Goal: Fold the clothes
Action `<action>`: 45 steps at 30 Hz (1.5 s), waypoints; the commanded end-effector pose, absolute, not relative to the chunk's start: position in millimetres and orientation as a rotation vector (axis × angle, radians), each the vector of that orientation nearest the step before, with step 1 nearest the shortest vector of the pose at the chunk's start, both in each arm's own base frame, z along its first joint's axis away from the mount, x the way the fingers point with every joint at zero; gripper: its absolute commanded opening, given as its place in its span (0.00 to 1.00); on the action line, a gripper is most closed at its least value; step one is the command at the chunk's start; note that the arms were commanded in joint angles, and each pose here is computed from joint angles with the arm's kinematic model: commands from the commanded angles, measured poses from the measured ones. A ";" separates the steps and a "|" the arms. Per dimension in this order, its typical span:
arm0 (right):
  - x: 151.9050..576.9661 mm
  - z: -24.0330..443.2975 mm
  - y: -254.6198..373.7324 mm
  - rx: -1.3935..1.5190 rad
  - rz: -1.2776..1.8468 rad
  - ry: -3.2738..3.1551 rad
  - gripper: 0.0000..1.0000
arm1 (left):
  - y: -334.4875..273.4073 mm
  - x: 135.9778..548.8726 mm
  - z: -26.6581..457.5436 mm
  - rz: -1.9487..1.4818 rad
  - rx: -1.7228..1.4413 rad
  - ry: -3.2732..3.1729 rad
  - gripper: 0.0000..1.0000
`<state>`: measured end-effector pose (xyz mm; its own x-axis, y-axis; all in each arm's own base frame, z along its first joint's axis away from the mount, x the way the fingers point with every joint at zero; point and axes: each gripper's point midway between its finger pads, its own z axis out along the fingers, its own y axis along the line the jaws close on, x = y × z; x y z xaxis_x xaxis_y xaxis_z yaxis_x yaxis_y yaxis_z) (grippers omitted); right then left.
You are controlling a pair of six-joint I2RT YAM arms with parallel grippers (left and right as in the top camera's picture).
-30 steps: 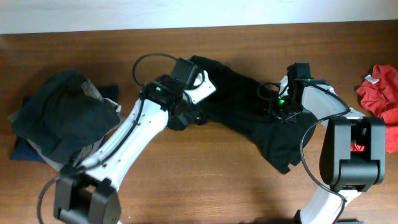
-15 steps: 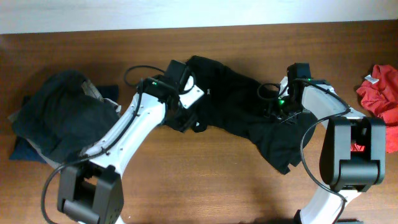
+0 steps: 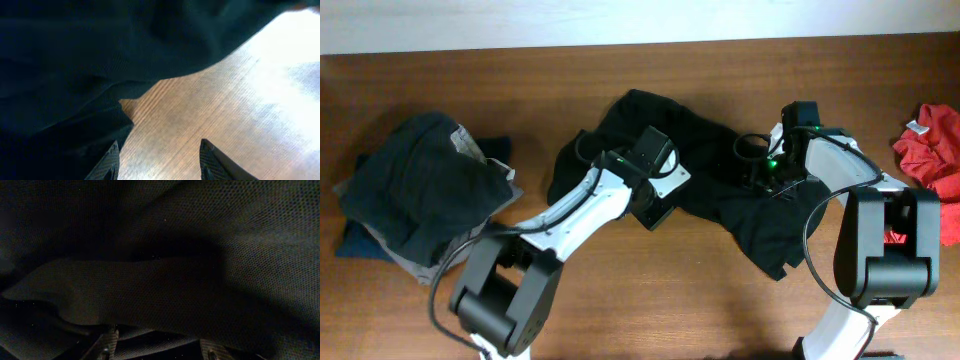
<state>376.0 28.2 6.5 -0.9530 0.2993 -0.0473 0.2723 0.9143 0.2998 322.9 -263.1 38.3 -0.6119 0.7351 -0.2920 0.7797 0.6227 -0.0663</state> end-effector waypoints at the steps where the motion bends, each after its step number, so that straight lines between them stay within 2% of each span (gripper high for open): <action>1: 370.3 0.6 21.4 0.477 0.409 3.007 0.59 | -253.6 330.7 30.4 -0.180 1.193 2.632 0.52; 4: 370.3 0.6 21.3 0.477 0.409 3.007 0.59 | -245.2 338.7 32.6 -0.087 1.174 2.621 0.53; 5: 370.3 0.6 21.3 0.477 0.409 3.007 0.59 | -245.0 339.9 32.8 -0.080 1.173 2.617 0.57; 7: 370.3 0.6 21.3 0.477 0.409 3.006 0.59 | -247.4 341.6 32.0 -0.090 1.171 2.610 0.58; 11: 370.3 0.6 21.4 0.477 0.409 3.007 0.59 | -252.9 346.5 22.2 -0.103 1.169 2.600 0.57; 12: 370.3 0.6 21.4 0.477 0.409 3.007 0.59 | -253.7 346.1 18.6 -0.108 1.173 2.604 0.51; 16: 368.4 0.5 21.5 0.480 0.409 3.014 0.59 | -257.3 340.5 10.6 -0.140 1.186 2.627 0.14; 18: 367.5 0.4 21.5 0.481 0.409 3.017 0.59 | -258.4 340.8 17.6 -0.146 1.156 2.633 0.02; 19: 367.3 0.4 21.6 0.482 0.409 3.018 0.59 | -258.6 341.2 24.7 -0.151 1.129 2.640 0.00; 25: 368.1 3.0 17.7 0.453 0.405 3.012 0.59 | -249.5 341.2 102.4 -0.126 1.053 2.588 0.00; 31: 360.2 20.0 -9.4 0.570 0.401 2.987 0.60 | -207.3 339.5 194.0 0.016 0.916 2.454 0.00; 38: 321.3 25.3 -45.5 0.802 0.384 3.058 0.64 | -158.8 325.7 239.1 0.094 0.791 2.423 0.00; 42: 318.8 22.7 -58.6 0.858 0.370 3.042 0.62 | -121.0 322.5 257.9 0.220 0.616 2.426 0.00; 44: 321.4 21.9 -60.1 0.856 0.369 3.030 0.57 | -110.8 320.8 268.7 0.225 0.547 2.408 0.00; 45: 324.1 21.6 -60.7 0.850 0.367 3.019 0.50 | -107.8 320.1 274.0 0.218 0.522 2.396 0.00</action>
<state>323.3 -57.8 18.9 -0.8527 0.5121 0.1036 0.5216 0.8227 0.2260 321.2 -130.3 248.3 -0.6987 0.5036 -0.5081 0.4311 0.8632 0.2628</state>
